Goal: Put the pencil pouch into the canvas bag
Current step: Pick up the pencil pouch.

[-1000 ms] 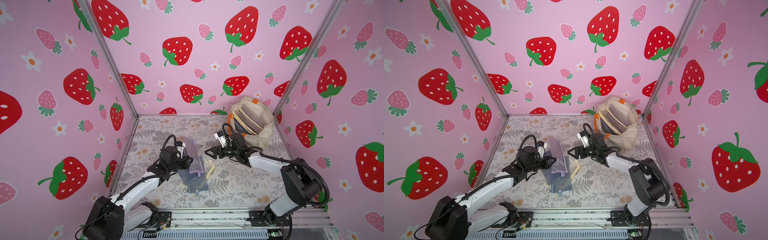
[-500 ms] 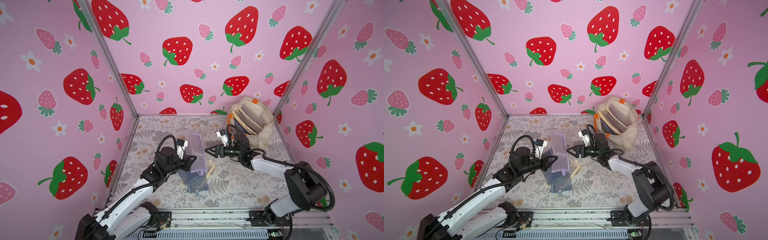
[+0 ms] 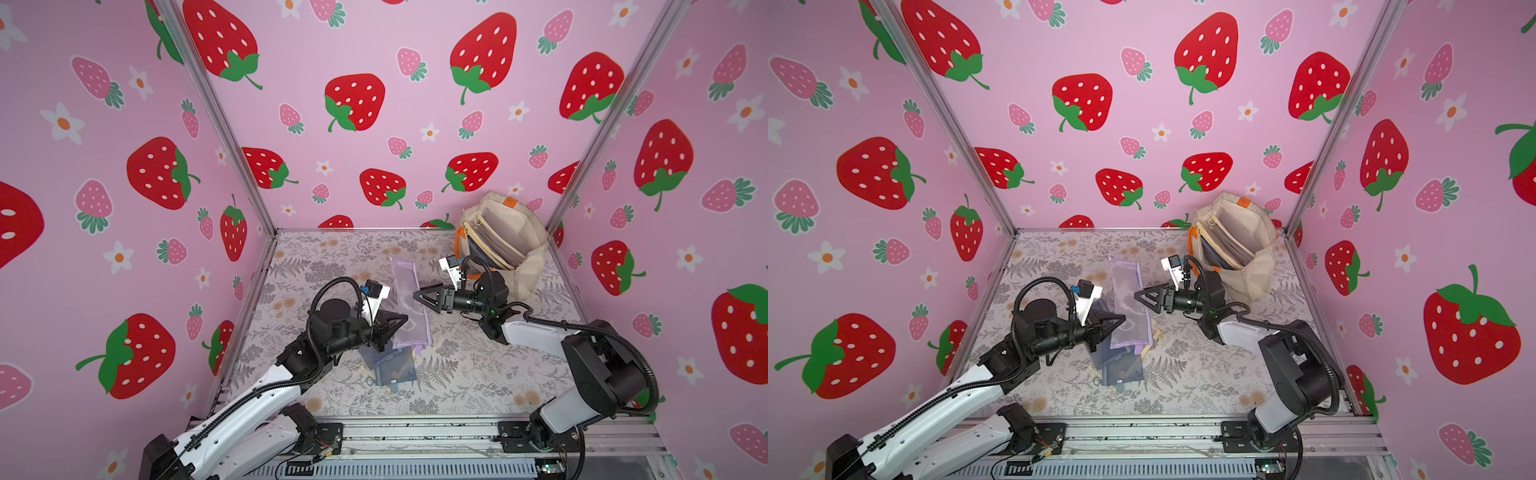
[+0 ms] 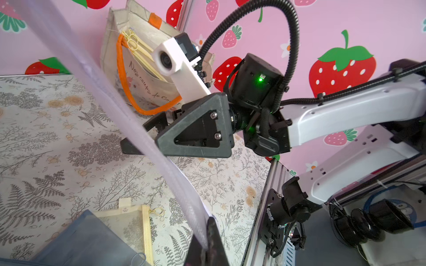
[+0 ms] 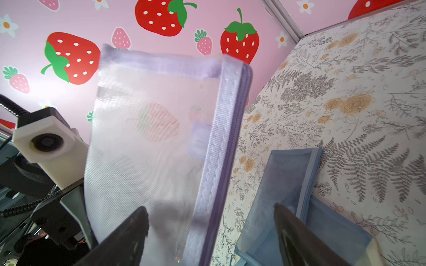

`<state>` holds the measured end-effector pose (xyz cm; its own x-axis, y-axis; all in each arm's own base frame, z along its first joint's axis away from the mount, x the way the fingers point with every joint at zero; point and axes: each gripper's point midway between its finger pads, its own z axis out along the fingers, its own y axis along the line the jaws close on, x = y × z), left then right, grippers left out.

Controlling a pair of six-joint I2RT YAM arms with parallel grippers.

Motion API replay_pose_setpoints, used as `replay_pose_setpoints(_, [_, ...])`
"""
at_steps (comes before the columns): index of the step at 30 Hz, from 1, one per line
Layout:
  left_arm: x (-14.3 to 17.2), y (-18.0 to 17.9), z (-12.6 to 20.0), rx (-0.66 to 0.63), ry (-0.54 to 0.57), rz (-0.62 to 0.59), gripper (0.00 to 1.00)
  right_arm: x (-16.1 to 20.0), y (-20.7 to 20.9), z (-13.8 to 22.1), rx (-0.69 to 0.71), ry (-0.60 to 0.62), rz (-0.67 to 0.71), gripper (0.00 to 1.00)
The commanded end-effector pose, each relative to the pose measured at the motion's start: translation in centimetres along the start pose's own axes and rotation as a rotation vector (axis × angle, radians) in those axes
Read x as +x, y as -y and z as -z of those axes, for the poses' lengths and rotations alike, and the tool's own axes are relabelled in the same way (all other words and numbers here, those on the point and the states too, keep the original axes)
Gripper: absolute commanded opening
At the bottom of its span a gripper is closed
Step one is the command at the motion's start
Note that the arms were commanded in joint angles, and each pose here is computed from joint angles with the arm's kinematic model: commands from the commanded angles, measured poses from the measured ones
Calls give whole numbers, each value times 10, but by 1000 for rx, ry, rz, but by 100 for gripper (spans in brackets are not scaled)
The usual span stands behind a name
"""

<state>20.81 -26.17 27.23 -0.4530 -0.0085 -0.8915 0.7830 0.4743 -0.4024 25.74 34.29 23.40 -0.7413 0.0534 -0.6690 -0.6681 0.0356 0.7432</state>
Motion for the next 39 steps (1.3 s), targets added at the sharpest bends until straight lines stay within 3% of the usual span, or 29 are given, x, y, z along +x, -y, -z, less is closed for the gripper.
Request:
replay_pose_setpoints(1, [-32,27,5,86,79,-98,0,-10,-24,1,-88,21,63,86])
replay_pose_setpoints(12, [-26,29,-1,105,76,-105,0,-14,-41,1,-168,32,86,87])
replay_pose_setpoints(18, [-17,15,-4,48,73,-86,0,-16,-50,3,-184,33,98,84])
replay_pose_setpoints(39, [0,-36,-7,-145,77,34,0,-17,-67,12,-129,24,172,16])
